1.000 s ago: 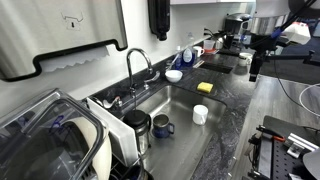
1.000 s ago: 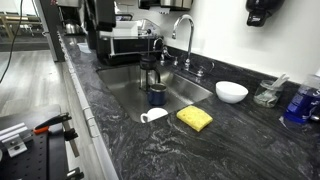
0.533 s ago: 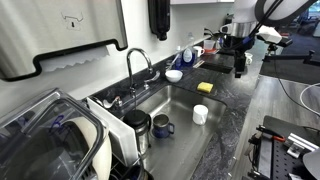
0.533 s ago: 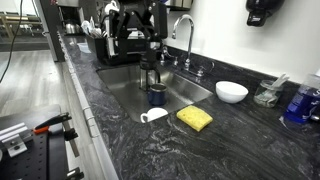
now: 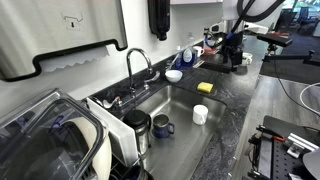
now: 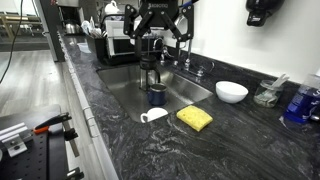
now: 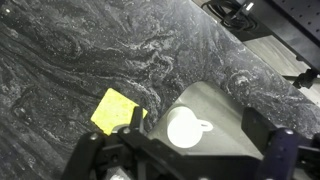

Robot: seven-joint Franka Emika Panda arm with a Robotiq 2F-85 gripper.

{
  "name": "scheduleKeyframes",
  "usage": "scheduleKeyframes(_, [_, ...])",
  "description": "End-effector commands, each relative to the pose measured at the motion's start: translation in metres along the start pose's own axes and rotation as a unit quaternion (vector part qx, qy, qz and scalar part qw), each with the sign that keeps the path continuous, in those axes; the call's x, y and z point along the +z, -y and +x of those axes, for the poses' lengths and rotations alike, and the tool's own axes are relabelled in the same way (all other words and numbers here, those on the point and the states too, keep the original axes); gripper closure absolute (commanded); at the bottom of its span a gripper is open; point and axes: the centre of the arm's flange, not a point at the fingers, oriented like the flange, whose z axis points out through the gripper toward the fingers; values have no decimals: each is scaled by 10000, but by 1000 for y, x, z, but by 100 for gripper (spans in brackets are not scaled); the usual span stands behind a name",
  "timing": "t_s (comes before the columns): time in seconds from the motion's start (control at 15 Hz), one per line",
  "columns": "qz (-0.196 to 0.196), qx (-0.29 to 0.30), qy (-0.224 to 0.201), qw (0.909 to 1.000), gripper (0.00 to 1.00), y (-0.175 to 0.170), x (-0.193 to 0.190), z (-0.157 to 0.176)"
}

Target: Place the white bowl next to the kitchen sponge

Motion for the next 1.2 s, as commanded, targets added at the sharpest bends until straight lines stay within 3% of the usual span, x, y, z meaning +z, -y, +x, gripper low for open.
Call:
scheduleKeyframes(0.0, [8,-19,17,10000,0,-1,-1,1])
scheduleKeyframes(0.27, [9,-27,26,10000,0,-3,-2,1])
scheduleKeyframes(0.6, [99,-803,266,9964,0,-40,10,41])
scheduleKeyframes(0.87, [252,-1686,160,9852,0,-74,25,77])
scheduleKeyframes(1.13, [-199,-2672,-149,9633,0,-102,33,107])
